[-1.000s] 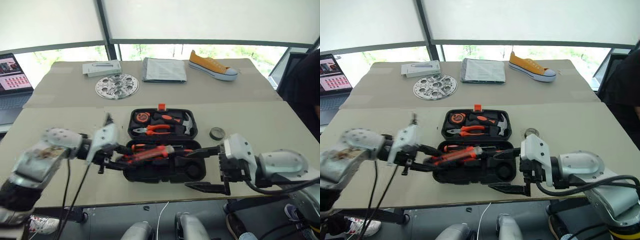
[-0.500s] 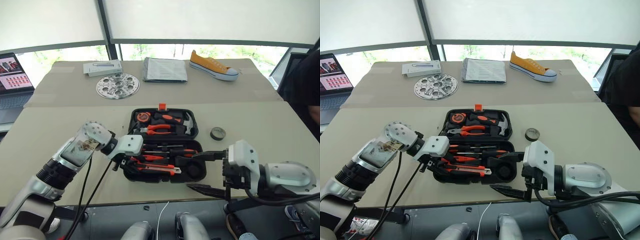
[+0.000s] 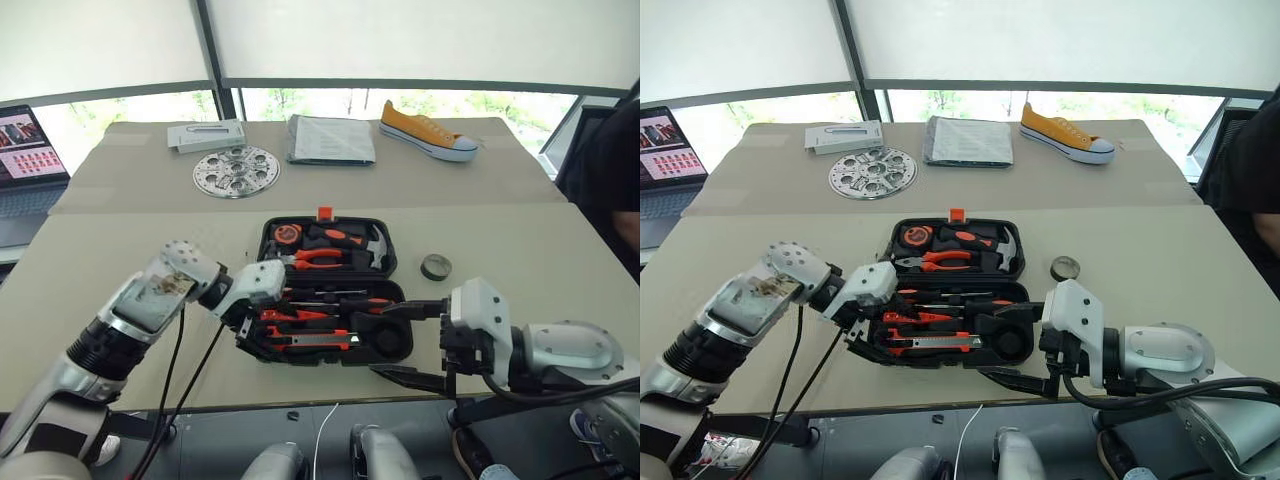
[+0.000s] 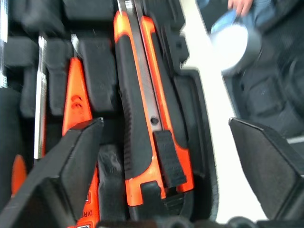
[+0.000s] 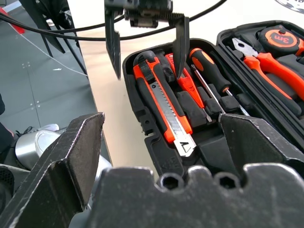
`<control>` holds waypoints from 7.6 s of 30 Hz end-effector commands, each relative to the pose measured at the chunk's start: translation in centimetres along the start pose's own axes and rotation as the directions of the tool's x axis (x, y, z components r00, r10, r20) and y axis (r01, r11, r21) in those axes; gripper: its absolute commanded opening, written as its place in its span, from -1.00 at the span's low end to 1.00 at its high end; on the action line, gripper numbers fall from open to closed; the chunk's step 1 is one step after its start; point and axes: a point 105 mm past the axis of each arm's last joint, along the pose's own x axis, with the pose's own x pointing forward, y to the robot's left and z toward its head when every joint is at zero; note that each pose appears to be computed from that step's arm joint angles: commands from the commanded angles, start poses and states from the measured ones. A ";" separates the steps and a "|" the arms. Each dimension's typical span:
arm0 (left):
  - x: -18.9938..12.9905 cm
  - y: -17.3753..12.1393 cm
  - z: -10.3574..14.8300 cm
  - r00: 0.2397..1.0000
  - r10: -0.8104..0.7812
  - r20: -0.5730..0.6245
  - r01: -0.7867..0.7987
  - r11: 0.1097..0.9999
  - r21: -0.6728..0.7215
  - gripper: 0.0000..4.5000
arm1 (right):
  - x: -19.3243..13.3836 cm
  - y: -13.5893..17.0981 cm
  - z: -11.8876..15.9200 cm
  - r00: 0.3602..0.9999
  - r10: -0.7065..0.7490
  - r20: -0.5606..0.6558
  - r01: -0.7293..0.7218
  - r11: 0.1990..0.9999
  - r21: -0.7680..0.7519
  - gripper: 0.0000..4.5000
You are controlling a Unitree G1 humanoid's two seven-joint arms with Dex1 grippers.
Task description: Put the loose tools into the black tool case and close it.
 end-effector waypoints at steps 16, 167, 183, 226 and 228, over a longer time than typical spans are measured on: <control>0.9 -0.8 -2.0 0.997 -0.025 -0.077 0.036 0.988 0.148 -0.98 | 0.0 -0.1 1.1 0.999 -0.005 0.033 0.006 1.000 -0.031 1.00; -3.9 -0.6 1.1 0.948 0.185 0.259 -0.203 0.978 0.046 1.00 | 0.1 -3.7 -1.9 0.979 0.109 -0.171 -0.117 0.992 -0.037 0.88; -4.6 1.9 -8.4 0.857 0.511 0.072 -0.498 0.855 -0.147 -0.99 | -3.4 -11.5 -8.3 0.939 -0.215 -0.268 0.205 0.976 -0.065 -1.00; -8.4 4.9 -7.9 0.701 0.706 0.100 -0.491 0.580 -0.650 0.12 | -3.1 -13.3 -4.8 0.931 -0.330 -0.154 0.356 0.915 0.192 -0.02; -8.3 6.3 -6.8 0.687 0.717 0.118 -0.453 0.549 -0.703 0.45 | -1.9 -14.5 -4.2 0.924 -0.351 -0.151 0.378 0.896 0.234 0.29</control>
